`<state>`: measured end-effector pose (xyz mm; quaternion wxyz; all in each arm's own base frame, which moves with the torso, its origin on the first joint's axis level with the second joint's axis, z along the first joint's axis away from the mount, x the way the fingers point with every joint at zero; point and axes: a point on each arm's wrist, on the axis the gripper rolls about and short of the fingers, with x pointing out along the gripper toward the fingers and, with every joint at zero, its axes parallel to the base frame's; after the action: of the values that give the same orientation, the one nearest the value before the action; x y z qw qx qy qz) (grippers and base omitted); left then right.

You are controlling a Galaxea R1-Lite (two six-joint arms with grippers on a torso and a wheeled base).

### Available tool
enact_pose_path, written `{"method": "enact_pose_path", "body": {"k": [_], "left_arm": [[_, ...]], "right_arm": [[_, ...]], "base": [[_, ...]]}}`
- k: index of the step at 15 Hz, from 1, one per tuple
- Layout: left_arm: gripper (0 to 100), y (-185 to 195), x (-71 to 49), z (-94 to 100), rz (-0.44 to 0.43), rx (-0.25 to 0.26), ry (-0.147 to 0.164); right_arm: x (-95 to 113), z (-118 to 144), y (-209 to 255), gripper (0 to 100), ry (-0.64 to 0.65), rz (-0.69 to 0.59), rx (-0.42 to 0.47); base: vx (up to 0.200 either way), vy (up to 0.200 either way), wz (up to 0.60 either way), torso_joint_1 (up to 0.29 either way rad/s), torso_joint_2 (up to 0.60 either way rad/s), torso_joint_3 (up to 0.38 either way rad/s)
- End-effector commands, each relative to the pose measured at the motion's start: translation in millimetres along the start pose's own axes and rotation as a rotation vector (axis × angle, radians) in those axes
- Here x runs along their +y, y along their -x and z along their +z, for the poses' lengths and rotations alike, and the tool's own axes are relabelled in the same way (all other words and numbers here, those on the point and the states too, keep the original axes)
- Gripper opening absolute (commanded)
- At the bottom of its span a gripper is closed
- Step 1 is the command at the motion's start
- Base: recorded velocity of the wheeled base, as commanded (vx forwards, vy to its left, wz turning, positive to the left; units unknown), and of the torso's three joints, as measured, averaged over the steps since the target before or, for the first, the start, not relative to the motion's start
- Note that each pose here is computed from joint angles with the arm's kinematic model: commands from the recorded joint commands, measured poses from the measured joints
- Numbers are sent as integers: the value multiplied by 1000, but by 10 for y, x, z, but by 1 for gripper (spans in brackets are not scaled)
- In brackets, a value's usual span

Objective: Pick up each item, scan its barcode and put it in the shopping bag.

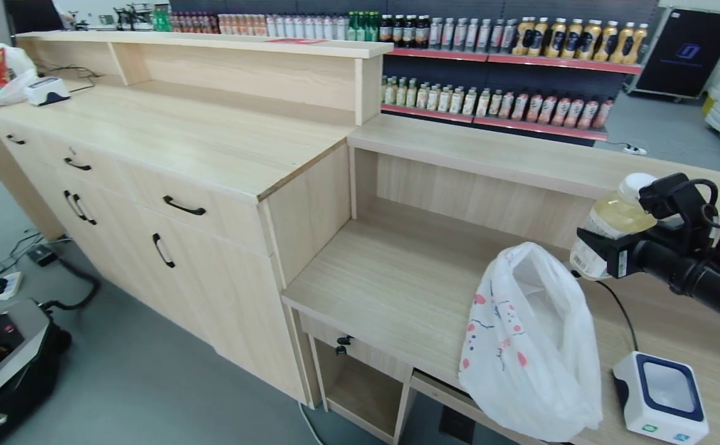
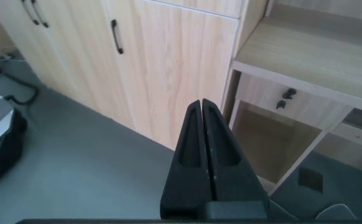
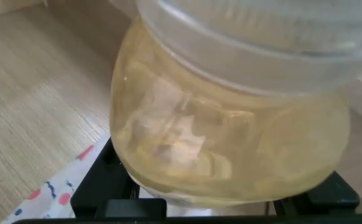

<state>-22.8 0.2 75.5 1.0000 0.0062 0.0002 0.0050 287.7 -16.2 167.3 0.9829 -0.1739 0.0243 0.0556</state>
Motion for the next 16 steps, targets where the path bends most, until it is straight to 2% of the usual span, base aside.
{"method": "enact_pose_path", "body": {"k": [1,7,11,16], "left_arm": [[0,0,0,0,1,0,0],[0,0,0,0,1,0,0],[0,0,0,0,1,0,0],[0,0,0,0,1,0,0]], "right_arm": [[51,-203,-152,0,-43,29,68],[136,-698,-343,0,-67,66,242],[159,-834,-512,0,-70,77,259],[229,-1071,-731,0,-71,77,227]], "base": [[0,0,0,0,0,0],[0,0,0,0,0,0],[0,0,0,0,0,0],[0,0,0,0,0,0]]}}
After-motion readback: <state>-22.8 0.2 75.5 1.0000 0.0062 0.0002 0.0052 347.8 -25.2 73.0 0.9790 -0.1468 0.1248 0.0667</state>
